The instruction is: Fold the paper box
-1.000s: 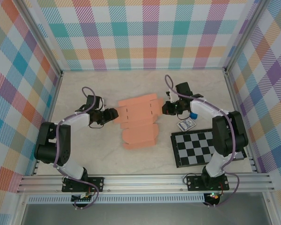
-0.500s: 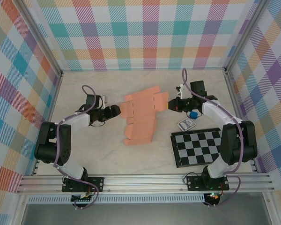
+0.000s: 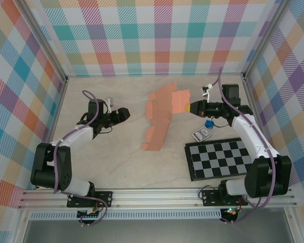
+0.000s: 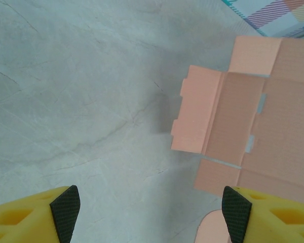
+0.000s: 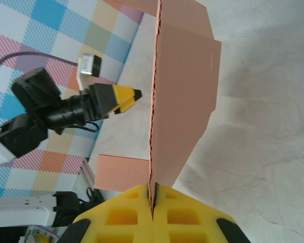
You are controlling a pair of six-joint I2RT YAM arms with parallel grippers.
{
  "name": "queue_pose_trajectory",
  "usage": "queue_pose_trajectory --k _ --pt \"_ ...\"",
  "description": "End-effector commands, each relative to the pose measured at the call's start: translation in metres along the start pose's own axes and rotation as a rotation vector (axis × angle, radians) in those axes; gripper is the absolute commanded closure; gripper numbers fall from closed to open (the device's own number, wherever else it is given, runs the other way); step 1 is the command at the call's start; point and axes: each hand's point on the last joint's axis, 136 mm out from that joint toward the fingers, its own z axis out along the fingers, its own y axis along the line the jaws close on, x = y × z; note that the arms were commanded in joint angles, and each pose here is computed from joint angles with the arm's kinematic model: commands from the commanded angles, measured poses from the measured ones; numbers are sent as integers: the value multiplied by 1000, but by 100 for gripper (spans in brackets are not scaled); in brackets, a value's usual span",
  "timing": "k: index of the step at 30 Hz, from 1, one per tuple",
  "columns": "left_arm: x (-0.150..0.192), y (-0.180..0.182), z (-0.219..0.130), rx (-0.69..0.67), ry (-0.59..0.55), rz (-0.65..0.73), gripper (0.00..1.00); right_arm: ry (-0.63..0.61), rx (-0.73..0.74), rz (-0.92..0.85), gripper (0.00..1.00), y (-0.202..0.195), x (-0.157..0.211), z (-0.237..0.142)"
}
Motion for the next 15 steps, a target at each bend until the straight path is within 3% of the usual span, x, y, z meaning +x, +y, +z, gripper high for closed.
queue_pose_trajectory --k 1,8,15 --pt "-2 -11 0 67 -17 -7 23 -8 -98 -39 100 41 -10 -15" --pt "-10 -29 -7 151 -59 -19 21 -13 -174 -73 100 75 -18 -29" --pt "-29 -73 -42 323 -142 25 20 1 -273 -80 100 104 -24 -38"
